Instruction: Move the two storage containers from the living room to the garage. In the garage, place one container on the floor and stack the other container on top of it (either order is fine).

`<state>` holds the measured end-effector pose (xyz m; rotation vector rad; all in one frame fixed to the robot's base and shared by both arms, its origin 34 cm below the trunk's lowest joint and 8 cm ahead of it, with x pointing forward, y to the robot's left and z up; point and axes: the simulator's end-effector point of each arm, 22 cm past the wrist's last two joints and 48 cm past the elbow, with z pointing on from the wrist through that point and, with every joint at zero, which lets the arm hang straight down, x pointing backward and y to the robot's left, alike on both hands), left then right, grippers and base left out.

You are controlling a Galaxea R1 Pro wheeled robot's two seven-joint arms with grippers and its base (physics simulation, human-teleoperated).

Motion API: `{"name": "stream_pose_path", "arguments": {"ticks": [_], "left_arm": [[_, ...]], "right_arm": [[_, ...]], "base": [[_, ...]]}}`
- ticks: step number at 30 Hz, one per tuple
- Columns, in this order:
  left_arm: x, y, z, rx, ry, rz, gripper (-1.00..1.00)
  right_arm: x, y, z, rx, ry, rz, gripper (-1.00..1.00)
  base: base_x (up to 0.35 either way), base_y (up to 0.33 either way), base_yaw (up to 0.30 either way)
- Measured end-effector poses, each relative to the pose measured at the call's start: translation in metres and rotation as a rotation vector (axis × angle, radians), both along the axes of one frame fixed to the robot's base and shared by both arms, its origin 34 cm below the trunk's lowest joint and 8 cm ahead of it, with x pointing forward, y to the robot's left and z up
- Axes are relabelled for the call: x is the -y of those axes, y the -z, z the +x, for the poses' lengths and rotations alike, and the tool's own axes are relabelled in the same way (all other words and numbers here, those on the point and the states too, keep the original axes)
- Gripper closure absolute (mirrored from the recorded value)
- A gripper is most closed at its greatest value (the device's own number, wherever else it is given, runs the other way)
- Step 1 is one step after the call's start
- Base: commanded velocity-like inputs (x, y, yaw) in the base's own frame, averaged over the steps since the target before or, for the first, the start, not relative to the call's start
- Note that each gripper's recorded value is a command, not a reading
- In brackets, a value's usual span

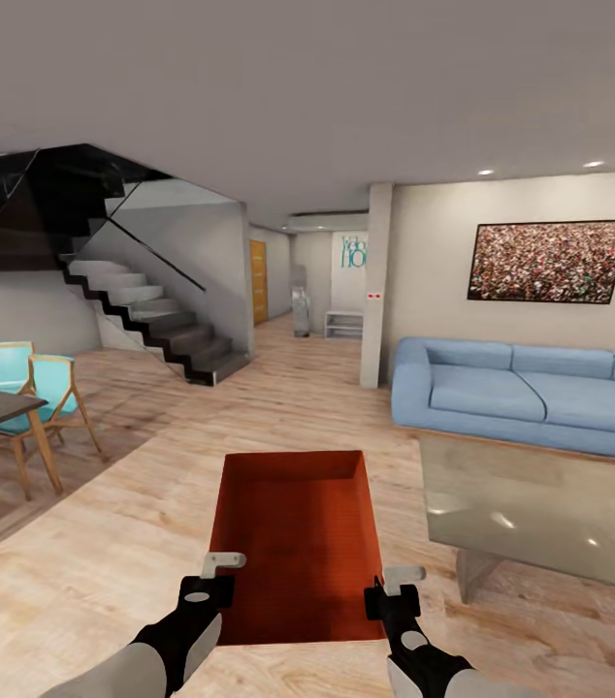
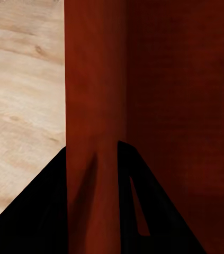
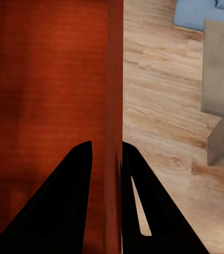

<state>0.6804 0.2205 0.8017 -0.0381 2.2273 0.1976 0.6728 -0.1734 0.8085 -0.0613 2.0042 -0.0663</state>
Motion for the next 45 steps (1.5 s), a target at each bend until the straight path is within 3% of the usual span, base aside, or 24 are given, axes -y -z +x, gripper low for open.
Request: {"name": "stream_pose_path", "arguments": {"ticks": [45], "left_arm": [[-0.0009, -0.0009, 0.0009, 0.003, 0.001, 0.0, 1.0]], "right_arm": [[-0.0009, -0.0006, 0.0001, 0.002, 0.001, -0.001, 1.0]], "base": [[0.321, 0.0, 0.0]]}}
